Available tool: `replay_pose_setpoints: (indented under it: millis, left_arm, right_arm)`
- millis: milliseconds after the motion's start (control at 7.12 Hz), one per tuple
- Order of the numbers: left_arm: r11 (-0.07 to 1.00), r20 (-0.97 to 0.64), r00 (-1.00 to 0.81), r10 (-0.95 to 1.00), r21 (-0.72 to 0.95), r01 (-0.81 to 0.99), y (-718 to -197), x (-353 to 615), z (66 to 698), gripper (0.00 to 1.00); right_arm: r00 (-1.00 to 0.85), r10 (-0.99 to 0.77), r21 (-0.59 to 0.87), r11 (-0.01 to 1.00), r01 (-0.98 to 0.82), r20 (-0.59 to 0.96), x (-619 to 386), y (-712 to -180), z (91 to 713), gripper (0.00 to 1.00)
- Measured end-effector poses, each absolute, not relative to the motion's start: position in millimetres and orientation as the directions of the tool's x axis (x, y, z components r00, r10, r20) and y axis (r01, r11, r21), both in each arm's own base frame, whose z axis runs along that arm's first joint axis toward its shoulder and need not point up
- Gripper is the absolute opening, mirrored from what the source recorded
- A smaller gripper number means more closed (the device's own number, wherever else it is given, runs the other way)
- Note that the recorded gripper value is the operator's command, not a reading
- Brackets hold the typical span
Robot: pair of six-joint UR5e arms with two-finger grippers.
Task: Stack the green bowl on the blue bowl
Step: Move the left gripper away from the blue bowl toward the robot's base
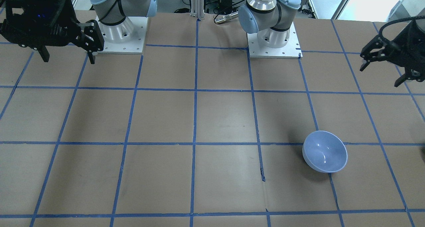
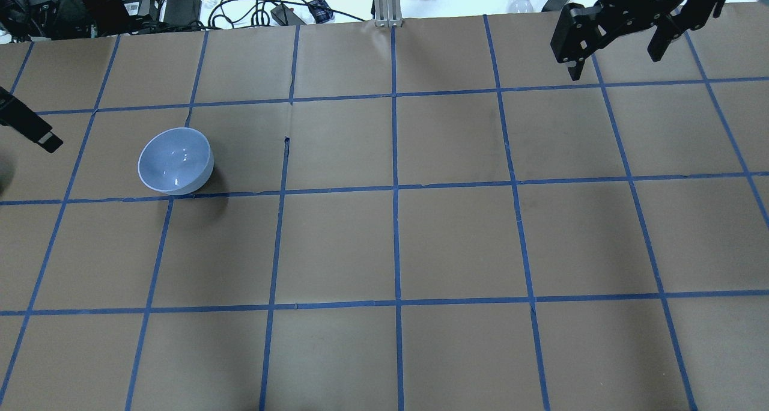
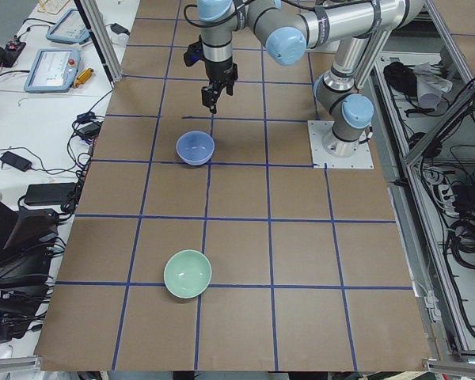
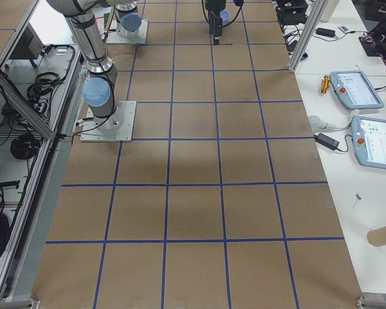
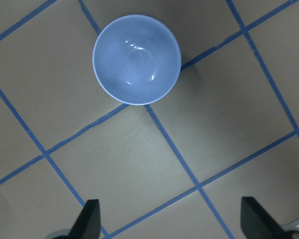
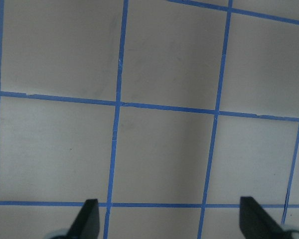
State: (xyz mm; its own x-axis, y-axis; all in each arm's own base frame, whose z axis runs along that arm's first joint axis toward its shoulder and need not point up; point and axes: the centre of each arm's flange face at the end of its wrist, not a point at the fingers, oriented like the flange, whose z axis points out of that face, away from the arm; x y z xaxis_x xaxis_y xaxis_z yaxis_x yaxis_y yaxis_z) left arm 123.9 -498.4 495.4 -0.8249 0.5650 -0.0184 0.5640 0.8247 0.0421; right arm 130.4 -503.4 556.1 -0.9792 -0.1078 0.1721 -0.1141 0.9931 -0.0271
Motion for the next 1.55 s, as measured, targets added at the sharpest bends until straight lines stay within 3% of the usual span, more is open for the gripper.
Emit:
replay_pose_setpoints:
  millis: [702, 1545]
  left_arm:
    - [0.664, -0.036, -0.663, 0.748, 0.042, 0.747, -491, 264, 454, 1.0]
    - [0.535, -0.069, -0.532, 0.844, 0.026, 0.845, -475, 399, 384, 1.0]
  right_arm:
    - [-0.979, -0.107, -0.027, 0.993, -0.114, 0.172, 130, -503, 556, 1.0]
    - [-0.979, -0.108, -0.027, 0.993, -0.115, 0.172, 131, -503, 556, 1.0]
